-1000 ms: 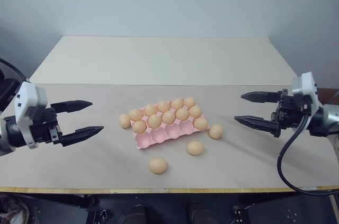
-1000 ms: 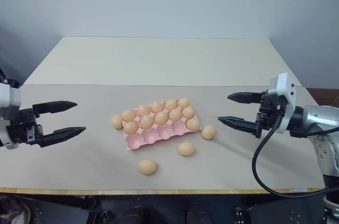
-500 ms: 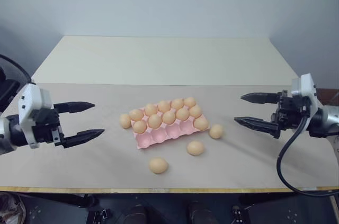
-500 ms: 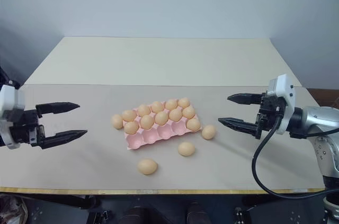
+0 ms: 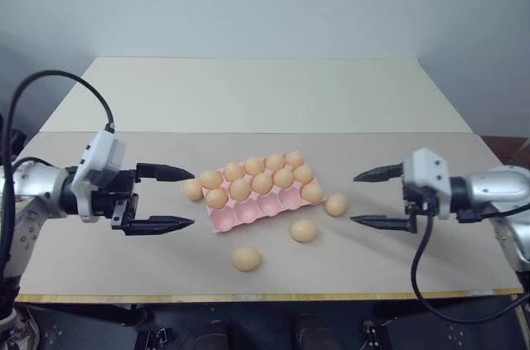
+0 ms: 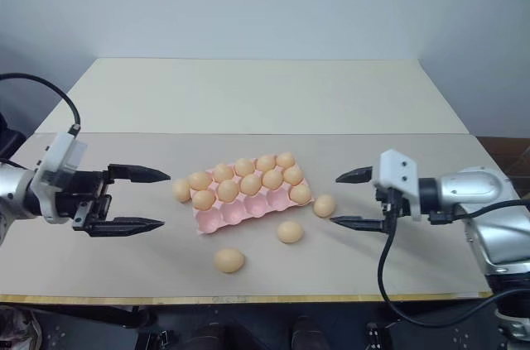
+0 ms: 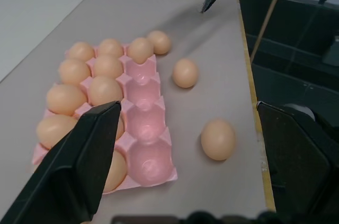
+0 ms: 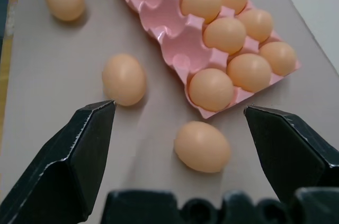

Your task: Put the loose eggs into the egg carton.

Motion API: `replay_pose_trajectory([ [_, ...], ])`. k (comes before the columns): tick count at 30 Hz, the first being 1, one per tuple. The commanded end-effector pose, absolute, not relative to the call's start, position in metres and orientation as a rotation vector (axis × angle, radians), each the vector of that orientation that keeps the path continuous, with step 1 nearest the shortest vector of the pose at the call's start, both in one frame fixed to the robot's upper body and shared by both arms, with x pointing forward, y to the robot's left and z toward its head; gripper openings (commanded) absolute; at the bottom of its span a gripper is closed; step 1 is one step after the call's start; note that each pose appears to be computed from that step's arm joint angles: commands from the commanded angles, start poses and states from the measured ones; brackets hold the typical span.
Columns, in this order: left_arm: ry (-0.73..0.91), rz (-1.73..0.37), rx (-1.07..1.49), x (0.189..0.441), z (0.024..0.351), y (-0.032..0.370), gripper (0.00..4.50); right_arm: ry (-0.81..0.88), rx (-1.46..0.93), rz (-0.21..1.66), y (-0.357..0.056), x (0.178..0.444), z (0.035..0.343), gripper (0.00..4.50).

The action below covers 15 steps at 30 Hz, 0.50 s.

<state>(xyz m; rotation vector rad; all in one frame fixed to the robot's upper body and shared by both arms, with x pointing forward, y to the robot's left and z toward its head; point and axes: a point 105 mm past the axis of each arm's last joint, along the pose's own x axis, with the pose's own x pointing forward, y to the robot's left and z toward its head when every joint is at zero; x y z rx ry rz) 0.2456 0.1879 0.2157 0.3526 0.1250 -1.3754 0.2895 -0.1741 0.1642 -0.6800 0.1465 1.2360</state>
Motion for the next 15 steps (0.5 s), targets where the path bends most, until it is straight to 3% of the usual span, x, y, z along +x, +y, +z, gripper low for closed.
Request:
replay_pose_trajectory([
  [1,0.086,-1.383,0.385,0.246,0.223,0.186,4.45,0.108,-0.715,1.214,-0.164,0.302,0.162,4.50],
  [12,0.102,-1.372,0.393,0.245,0.223,0.188,4.45,0.161,-0.840,1.093,-0.171,0.335,0.124,4.50],
  [15,0.103,-1.367,0.397,0.243,0.224,0.188,4.50,0.169,-0.829,1.110,-0.173,0.333,0.121,3.89],
])
